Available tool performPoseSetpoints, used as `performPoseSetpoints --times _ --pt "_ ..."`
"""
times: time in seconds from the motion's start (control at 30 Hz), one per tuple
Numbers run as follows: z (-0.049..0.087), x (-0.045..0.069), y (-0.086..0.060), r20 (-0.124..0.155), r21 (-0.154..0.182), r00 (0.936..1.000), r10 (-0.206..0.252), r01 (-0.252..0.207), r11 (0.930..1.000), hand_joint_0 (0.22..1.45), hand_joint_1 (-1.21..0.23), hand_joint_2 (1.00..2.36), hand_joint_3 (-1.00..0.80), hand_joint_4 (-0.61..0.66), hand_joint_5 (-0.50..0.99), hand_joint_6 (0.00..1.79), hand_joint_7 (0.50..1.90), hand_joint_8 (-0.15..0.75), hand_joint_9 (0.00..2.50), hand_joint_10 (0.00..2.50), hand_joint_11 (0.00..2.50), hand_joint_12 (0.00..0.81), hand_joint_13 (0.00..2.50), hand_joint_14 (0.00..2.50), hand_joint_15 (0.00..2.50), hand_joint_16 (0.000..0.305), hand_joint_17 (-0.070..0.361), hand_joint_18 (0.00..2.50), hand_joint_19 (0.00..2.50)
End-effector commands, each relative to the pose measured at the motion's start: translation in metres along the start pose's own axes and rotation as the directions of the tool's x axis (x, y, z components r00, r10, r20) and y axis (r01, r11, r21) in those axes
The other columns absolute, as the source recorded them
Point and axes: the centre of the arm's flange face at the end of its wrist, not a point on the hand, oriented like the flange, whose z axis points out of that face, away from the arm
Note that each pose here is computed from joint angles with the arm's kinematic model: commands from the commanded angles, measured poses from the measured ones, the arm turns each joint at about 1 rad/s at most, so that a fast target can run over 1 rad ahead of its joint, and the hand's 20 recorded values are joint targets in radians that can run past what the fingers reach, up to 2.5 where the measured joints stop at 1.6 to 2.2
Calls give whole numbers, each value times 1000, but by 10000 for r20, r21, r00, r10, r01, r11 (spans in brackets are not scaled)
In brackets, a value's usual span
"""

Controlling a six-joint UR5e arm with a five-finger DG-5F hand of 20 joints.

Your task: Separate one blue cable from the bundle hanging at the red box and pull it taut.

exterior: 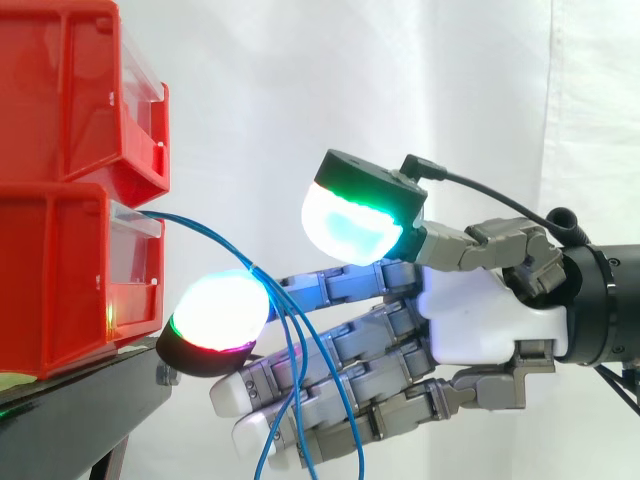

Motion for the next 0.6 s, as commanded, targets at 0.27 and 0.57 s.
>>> performPoseSetpoints --times 0.27,0.57 --pt "-2 -5 9 95 -76 10000 -16 16 10000 583 -527 1000 -500 263 -151 503 845 259 612 3 115 315 548 6 176 44 98 455 123" --pt "-2 -3 9 64 -77 10000 15 -14 10000 598 -458 1000 -498 264 -141 503 866 265 630 2 118 316 548 6 181 44 98 443 130"
